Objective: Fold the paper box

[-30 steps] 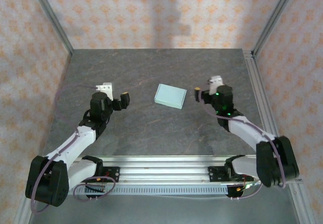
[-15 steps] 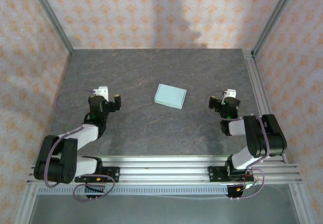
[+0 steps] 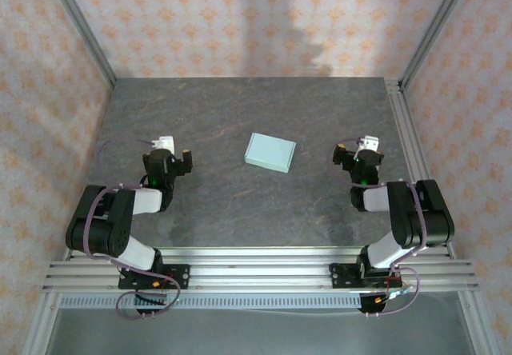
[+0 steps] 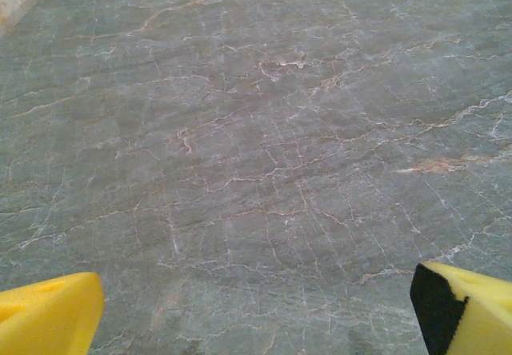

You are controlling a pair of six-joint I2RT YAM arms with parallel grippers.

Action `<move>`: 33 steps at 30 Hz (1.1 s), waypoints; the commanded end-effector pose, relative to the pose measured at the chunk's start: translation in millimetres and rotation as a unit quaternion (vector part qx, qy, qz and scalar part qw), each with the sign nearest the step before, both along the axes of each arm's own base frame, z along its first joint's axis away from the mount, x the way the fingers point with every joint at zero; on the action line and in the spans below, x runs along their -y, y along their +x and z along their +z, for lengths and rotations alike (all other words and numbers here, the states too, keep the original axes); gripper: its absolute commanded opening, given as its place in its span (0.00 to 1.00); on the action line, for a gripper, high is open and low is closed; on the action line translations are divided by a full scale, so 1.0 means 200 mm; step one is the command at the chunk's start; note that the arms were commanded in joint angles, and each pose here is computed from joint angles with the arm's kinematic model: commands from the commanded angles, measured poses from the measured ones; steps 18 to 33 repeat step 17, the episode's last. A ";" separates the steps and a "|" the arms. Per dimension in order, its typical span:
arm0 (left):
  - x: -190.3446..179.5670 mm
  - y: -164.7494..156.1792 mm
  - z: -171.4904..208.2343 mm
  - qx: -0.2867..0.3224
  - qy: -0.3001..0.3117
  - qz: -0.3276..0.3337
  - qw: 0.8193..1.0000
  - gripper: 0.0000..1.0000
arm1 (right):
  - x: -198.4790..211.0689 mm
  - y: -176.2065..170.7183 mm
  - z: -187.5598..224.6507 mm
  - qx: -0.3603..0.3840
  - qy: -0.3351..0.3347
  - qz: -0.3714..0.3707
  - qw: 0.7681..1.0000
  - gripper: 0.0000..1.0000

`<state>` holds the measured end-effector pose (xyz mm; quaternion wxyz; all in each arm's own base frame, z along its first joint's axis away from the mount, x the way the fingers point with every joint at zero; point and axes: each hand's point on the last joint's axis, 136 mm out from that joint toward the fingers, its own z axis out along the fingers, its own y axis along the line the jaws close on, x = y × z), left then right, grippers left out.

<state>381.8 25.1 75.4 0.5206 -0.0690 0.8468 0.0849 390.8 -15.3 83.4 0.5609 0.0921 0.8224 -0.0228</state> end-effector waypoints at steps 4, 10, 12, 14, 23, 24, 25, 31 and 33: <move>-0.03 0.05 0.10 0.034 0.001 0.019 0.999 1.00 | 0.03 0.03 0.04 0.013 0.005 -0.017 1.000 1.00; -0.03 0.05 0.10 0.034 0.002 0.019 0.999 1.00 | 0.03 0.03 0.04 0.013 0.005 -0.017 1.000 1.00; -0.03 0.05 0.10 0.034 0.002 0.018 0.999 1.00 | 0.03 0.03 0.04 0.013 0.005 -0.017 1.000 0.99; -0.03 0.05 0.10 0.033 0.001 0.019 0.999 1.00 | 0.03 0.03 0.04 0.014 0.005 -0.016 1.000 1.00; -0.03 0.05 0.10 0.034 0.001 0.019 0.999 1.00 | 0.03 0.03 0.04 0.014 0.004 -0.017 1.000 1.00; -0.03 0.05 0.10 0.034 0.001 0.019 0.999 1.00 | 0.03 0.03 0.04 0.014 0.004 -0.017 1.000 1.00; -0.03 0.05 0.10 0.034 0.001 0.019 0.999 1.00 | 0.03 0.03 0.04 0.014 0.004 -0.017 1.000 1.00; -0.03 0.05 0.10 0.034 0.001 0.019 0.999 1.00 | 0.03 0.03 0.04 0.014 0.004 -0.017 1.000 1.00; -0.03 0.05 0.10 0.034 0.001 0.019 0.999 1.00 | 0.03 0.03 0.04 0.014 0.004 -0.017 1.000 1.00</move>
